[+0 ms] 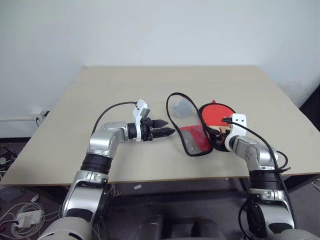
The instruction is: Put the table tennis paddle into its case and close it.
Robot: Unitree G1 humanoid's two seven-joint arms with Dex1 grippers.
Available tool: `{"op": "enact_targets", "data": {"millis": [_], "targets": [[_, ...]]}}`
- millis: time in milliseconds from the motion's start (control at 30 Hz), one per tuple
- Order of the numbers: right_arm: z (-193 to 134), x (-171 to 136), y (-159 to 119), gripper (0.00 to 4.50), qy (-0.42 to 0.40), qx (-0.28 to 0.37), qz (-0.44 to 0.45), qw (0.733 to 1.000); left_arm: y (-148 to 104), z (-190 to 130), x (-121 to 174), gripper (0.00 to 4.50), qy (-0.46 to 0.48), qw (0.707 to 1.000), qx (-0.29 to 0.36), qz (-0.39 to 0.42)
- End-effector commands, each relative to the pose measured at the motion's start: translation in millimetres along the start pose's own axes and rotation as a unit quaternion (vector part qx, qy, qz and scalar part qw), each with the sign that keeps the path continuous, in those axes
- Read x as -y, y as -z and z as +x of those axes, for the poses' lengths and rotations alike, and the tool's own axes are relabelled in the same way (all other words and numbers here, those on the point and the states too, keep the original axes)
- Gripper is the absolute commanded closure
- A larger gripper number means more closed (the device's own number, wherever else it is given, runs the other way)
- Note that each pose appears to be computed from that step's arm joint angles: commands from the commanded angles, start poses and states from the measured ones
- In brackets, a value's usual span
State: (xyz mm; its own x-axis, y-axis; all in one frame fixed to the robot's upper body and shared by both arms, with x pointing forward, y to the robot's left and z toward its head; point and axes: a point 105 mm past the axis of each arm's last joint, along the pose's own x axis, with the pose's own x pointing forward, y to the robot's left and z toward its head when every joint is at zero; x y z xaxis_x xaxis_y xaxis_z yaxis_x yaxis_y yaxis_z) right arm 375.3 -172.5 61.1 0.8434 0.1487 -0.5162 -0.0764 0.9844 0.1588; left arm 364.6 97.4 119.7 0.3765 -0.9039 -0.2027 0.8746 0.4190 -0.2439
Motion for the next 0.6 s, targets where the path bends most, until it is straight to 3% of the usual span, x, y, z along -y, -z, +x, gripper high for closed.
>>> {"op": "enact_targets", "data": {"millis": [33, 133, 333, 433, 600], "targets": [[-28, -8, -58, 0.04, -0.038, 0.126, -0.002, 0.991, -27, -14, -3, 1.15, -0.005, 0.999, 0.020, 0.026], [-54, -9, -91, 0.04, -0.056, 0.206, -0.006, 0.977, -30, -38, -16, 1.15, -0.025, 0.999, 0.000, 0.037], [-72, -12, -106, 0.04, -0.071, 0.251, -0.026, 0.965, -18, -52, -32, 1.15, -0.044, 0.995, -0.061, 0.059], [-75, -8, -115, 0.04, -0.061, 0.276, -0.008, 0.959, 2, -34, -39, 1.15, -0.054, 0.987, -0.120, 0.092], [-78, 0, -124, 0.04, -0.036, 0.301, 0.004, 0.953, 4, 23, -22, 1.15, -0.003, 0.985, -0.118, 0.127]]}}
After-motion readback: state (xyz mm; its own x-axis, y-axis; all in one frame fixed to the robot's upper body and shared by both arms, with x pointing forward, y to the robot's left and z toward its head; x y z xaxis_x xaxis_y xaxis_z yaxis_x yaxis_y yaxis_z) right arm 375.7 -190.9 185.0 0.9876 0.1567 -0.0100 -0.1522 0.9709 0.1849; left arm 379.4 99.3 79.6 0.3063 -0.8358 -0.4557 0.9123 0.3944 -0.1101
